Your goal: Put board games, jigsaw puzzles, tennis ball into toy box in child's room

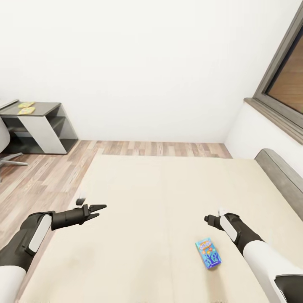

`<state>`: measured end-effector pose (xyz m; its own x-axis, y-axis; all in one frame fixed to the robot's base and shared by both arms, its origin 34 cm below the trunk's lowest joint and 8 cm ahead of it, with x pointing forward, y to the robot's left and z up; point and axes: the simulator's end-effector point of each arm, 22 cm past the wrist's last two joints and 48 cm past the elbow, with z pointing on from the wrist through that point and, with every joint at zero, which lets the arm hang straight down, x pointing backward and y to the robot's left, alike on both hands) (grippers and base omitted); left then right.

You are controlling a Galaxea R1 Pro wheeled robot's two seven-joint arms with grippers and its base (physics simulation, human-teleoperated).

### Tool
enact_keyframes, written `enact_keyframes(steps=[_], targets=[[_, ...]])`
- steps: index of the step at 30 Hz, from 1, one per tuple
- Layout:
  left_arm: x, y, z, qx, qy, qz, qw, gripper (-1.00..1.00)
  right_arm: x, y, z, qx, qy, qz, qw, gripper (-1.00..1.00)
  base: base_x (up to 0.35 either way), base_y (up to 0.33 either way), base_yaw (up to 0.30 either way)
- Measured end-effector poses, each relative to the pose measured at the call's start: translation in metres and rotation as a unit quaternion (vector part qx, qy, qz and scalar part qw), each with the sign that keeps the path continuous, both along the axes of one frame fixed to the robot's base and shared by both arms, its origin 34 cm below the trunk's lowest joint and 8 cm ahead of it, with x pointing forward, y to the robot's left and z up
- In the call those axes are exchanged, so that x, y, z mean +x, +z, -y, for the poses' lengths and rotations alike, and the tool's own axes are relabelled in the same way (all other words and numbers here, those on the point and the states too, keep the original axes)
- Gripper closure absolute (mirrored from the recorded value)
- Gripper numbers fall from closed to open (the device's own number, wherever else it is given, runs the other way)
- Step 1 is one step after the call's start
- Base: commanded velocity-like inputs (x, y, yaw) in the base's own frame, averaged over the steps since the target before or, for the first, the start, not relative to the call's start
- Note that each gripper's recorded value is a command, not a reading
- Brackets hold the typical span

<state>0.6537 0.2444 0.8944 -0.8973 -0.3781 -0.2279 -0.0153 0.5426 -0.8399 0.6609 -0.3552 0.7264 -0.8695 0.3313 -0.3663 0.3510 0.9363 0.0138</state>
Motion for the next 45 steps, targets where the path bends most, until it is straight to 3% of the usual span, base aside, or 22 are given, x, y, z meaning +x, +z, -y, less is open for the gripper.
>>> enact_keyframes(steps=[45], targets=[[-0.01, -0.04, 0.0, 0.0, 0.0, -0.038, 0.9993, -1.0, -0.022, -0.04, 0.0, 0.0, -0.001, -0.037, 0.9993, -1.0, 0.0, 0.0, 0.0]])
